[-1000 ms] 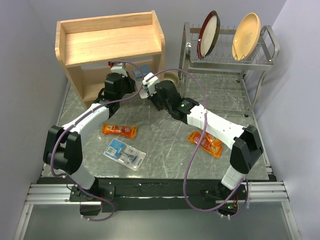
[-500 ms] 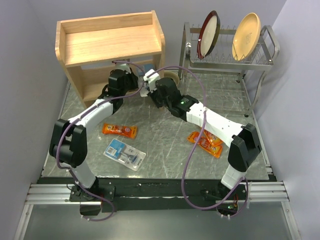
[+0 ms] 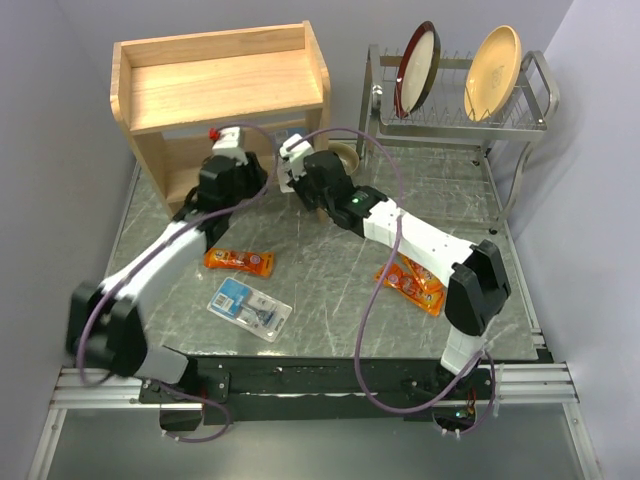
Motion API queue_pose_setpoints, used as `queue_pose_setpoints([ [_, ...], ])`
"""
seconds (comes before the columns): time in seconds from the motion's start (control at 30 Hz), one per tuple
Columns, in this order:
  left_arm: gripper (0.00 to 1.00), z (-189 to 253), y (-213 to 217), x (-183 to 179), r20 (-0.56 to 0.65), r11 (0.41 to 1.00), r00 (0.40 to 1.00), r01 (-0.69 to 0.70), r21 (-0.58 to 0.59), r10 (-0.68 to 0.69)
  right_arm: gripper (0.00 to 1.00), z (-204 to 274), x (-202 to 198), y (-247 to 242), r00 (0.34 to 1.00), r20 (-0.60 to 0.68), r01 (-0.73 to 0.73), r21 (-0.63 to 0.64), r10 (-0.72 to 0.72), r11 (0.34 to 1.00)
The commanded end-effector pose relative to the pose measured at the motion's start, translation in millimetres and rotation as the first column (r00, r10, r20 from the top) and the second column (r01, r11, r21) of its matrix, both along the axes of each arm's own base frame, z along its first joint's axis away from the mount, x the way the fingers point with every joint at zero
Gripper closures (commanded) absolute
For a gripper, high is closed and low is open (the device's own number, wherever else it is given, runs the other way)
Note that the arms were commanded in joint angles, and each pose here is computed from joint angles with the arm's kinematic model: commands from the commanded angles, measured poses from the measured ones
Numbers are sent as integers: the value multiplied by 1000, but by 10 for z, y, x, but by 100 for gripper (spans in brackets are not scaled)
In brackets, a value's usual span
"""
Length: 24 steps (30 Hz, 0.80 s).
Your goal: Place and organize the shaving razors onto the shelf
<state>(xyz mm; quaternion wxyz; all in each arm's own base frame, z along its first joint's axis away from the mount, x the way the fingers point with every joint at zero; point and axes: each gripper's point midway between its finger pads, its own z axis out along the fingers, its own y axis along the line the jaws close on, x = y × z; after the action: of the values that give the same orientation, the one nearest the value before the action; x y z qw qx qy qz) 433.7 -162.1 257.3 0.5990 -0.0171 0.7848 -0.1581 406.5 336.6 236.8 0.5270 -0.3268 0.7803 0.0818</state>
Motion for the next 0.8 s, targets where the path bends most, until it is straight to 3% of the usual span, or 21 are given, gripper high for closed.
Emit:
queue_pose_setpoints([
  [0.0,36,-29,175,-608,-81,1000,996,29,-10,-30,100,335,163,160,996,84,-1,58,-4,998],
  [0.27,20,-259,383,-953,-136,996,990,53,65,-44,100,361,343,223,993,118,25,42,-30,999],
  [0.7,15,-345,487,-1089,-173,999,984,45,20,-41,100,248,585,287,982,179,68,1,-67,998],
  [0.77,9,-373,526,-1092,-189,1000,982,27,5,-25,100,250,628,329,981,184,65,1,-64,998],
])
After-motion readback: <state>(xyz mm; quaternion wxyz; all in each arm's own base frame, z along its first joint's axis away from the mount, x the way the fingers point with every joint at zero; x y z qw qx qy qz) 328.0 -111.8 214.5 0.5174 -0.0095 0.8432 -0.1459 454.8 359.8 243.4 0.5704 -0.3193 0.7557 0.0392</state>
